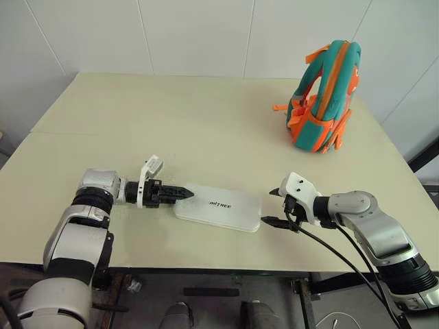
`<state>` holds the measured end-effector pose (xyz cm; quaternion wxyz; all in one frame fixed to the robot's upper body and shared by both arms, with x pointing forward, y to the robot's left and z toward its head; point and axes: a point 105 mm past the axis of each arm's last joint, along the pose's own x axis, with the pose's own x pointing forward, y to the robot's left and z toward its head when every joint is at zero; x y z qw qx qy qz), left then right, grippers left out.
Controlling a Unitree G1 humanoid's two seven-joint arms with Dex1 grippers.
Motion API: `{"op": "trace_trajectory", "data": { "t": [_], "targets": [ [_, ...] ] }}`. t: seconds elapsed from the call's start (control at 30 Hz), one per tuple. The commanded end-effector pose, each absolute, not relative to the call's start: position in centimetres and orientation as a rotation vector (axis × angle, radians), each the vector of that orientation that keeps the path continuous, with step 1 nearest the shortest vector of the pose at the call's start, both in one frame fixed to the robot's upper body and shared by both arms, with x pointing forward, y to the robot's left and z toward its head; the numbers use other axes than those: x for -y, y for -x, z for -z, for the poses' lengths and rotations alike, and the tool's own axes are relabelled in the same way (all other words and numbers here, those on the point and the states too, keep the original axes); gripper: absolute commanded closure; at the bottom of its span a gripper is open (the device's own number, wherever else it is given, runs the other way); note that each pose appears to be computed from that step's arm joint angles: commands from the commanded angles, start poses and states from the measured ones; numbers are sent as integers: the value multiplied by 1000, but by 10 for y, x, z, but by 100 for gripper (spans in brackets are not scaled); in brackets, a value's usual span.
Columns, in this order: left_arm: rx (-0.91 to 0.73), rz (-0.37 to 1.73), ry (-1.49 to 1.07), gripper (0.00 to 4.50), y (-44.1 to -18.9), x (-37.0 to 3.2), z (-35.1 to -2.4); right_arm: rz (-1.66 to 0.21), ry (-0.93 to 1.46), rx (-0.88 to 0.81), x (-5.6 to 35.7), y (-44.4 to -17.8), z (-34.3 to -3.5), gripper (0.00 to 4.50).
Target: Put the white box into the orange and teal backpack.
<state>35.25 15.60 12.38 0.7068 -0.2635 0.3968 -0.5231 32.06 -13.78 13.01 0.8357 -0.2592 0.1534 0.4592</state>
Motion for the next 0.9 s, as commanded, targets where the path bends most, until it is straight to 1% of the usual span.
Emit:
{"op": "trace_trajectory", "data": {
  "t": [0.03, 0.07, 0.1, 0.13, 0.2, 0.4, 0.57, 0.7, 0.9],
  "targets": [
    [-869, 1211, 573, 203, -350, -151, -126, -988, 569, -260, 130, -320, -143, 0],
    [-869, 1217, 573, 240, -350, -150, -126, -989, 569, -259, 130, -320, -144, 0],
    [-870, 1220, 574, 265, -350, -150, -126, -990, 569, -259, 130, -320, -144, 0],
    [-872, 1219, 576, 285, -350, -149, -126, -990, 570, -258, 130, -320, -144, 0],
    [-872, 1220, 579, 304, -349, -150, -126, -989, 571, -258, 130, -321, -144, 0],
    [-865, 1241, 569, 312, -346, -152, -130, -984, 577, -250, 131, -322, -147, 0],
    [-901, 1226, 451, 313, -341, -159, -123, -979, 586, -247, 134, -324, -149, 0],
    [-895, 1217, 422, 313, -342, -161, -125, -972, 592, -242, 135, -326, -151, 0],
    [-890, 1202, 369, 313, -338, -166, -125, -896, 576, -212, 148, -333, -163, 0]
  ]
}}
